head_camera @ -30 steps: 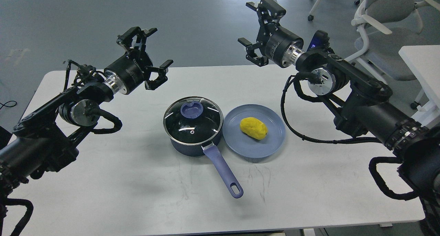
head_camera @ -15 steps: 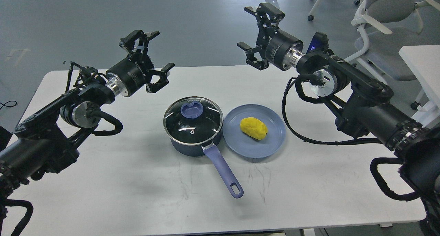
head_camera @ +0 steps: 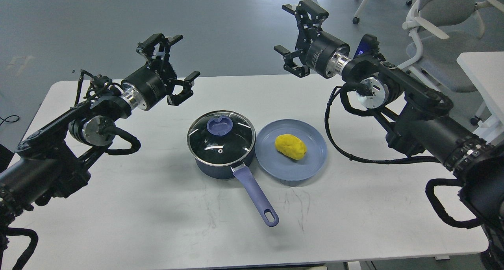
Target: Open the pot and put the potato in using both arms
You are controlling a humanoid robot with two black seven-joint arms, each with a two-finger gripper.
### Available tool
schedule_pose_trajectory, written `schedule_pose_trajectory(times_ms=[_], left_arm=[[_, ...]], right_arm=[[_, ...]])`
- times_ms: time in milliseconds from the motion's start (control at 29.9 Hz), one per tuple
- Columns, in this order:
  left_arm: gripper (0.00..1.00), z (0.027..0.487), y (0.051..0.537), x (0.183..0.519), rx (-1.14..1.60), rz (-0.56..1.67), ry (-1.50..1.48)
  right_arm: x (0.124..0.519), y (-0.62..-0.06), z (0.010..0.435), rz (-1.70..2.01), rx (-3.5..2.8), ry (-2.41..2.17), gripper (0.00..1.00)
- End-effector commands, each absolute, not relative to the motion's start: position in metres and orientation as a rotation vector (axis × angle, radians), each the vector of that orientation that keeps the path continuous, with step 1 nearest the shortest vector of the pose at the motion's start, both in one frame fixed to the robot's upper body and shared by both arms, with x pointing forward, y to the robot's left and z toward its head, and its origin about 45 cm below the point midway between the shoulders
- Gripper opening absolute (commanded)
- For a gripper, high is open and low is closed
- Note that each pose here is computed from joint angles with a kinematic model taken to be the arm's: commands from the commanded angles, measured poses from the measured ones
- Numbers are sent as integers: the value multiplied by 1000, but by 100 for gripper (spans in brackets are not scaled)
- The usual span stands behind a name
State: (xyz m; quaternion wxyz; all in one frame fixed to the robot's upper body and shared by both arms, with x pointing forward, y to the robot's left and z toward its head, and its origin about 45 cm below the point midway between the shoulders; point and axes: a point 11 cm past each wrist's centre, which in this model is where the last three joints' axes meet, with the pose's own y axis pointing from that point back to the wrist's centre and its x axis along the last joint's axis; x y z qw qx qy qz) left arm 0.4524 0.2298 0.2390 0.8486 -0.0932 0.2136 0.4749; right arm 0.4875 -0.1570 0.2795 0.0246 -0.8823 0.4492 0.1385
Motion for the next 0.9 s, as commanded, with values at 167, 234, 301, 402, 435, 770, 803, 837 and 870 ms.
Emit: schedule_pose_trajectory(times_ms=[167, 234, 301, 402, 435, 770, 803, 837, 870], left_arm=[[98, 241, 228, 452, -158, 993, 404], [98, 244, 228, 453, -124, 985, 348], [98, 246, 230, 453, -92, 982, 268], [98, 256, 229, 453, -51, 955, 105], [98, 260, 226, 452, -39, 934, 31], [98, 271, 218, 448, -41, 935, -161], [98, 272, 219, 449, -38, 942, -167], [98, 271, 221, 450, -35, 951, -166], [98, 272, 221, 450, -34, 951, -166]], right_arm=[[486, -163, 273, 450, -2720, 1402, 100], [488, -172, 277, 438, -2706, 1418, 100], [490, -176, 280, 437, -2684, 1425, 100], [492, -187, 282, 445, -2643, 1449, 100], [492, -190, 281, 451, -2631, 1455, 100], [487, -221, 263, 528, -2541, 1531, 100], [486, -222, 261, 537, -2538, 1535, 100], [485, -224, 257, 548, -2531, 1543, 100], [484, -224, 256, 552, -2529, 1545, 100]])
